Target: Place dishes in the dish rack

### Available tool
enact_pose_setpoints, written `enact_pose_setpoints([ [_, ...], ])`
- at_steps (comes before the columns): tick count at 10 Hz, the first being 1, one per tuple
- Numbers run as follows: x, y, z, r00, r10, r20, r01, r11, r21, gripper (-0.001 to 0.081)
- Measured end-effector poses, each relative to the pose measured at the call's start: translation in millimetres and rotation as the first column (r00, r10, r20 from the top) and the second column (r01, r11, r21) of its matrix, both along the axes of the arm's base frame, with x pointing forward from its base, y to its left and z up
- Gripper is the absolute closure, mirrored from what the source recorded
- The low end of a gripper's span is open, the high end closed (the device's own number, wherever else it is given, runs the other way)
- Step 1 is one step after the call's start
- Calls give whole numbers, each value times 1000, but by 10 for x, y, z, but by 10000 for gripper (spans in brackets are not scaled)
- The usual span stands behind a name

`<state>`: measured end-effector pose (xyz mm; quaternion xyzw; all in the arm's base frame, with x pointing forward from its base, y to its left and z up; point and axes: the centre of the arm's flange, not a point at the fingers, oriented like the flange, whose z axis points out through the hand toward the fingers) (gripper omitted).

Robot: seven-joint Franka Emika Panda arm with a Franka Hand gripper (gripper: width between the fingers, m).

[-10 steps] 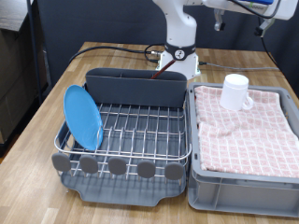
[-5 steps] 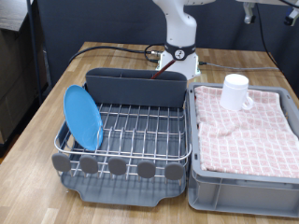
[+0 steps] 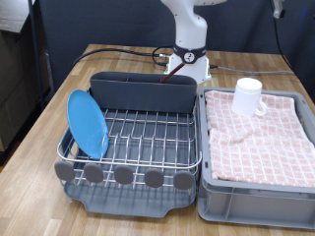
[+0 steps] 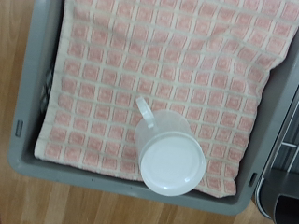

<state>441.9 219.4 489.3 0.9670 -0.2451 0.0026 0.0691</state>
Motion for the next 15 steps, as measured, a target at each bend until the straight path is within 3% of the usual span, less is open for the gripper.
enact_pose_setpoints([
  [5,38,147,-563,988,89,-128,-96,994,-56,3],
  [7,16,217,-784,980,142,-138,-150,988,-46,3],
  [9,4,223,-831,980,151,-133,-157,987,-41,3],
  [11,-9,201,-903,962,187,-198,-201,978,-51,3],
  [13,48,205,-1132,940,225,-258,-244,969,-41,3],
  [15,115,241,-1354,931,263,-251,-276,961,-16,3],
])
